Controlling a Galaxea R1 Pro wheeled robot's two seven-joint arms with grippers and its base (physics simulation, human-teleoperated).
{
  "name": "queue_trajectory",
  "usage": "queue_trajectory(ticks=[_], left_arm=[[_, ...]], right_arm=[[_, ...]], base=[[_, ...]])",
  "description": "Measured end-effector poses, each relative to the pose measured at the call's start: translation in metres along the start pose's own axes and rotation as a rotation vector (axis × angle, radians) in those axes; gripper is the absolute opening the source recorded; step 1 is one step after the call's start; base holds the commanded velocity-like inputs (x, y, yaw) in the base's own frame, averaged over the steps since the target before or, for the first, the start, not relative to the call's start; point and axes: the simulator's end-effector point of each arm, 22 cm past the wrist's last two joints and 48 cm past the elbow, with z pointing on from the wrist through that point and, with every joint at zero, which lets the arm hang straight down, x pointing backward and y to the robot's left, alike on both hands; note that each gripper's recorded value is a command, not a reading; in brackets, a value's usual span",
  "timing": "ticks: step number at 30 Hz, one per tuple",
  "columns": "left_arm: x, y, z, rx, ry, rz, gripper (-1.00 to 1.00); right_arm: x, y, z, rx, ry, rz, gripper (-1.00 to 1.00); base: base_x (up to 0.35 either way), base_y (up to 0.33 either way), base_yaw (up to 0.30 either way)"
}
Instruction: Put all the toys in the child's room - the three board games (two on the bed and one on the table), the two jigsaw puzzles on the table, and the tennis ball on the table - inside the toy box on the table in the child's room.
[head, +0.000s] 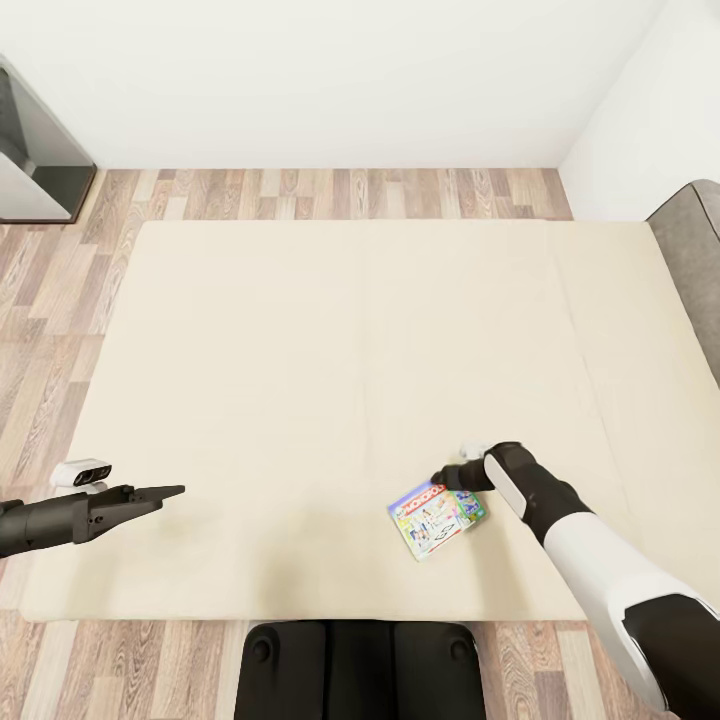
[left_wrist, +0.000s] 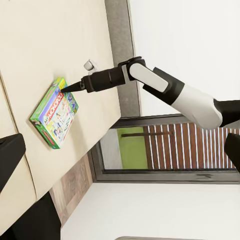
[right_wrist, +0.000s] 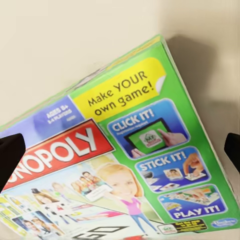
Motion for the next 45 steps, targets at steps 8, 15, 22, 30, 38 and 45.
queue_trajectory(ticks=[8, 15, 22, 30, 38, 45], left_arm=[[0.0, 0.0, 0.0, 0.0, 0.0, 0.0, 1.0], [0.0, 0.0, 0.0, 0.0, 0.0, 0.0, 1.0], [0.0, 0.0, 0.0, -0.001, 0.0, 0.0, 1.0], [0.0, 0.0, 0.0, -0.001, 0.0, 0.001, 1.0], [-0.002, -0.003, -0.001, 0.0, -0.001, 0.008, 1.0], [-0.003, -0.006, -0.001, 0.001, -0.003, 0.014, 1.0]], right_arm=[[0.013, -0.006, 0.005, 0.011, 0.032, 0.011, 1.0], [0.019, -0.011, 0.008, 0.018, 0.046, 0.017, 1.0], [0.024, -0.013, 0.009, 0.02, 0.057, 0.021, 1.0], [0.025, -0.012, 0.01, 0.019, 0.06, 0.021, 1.0], [0.023, -0.006, 0.007, 0.006, 0.055, 0.019, 1.0], [0.021, 0.004, 0.004, -0.029, 0.051, 0.013, 1.0]], base=[[0.0, 0.0, 0.0], [0.0, 0.0, 0.0], [0.0, 0.0, 0.0], [0.0, 0.0, 0.0], [0.0, 0.0, 0.0], [0.0, 0.0, 0.0]])
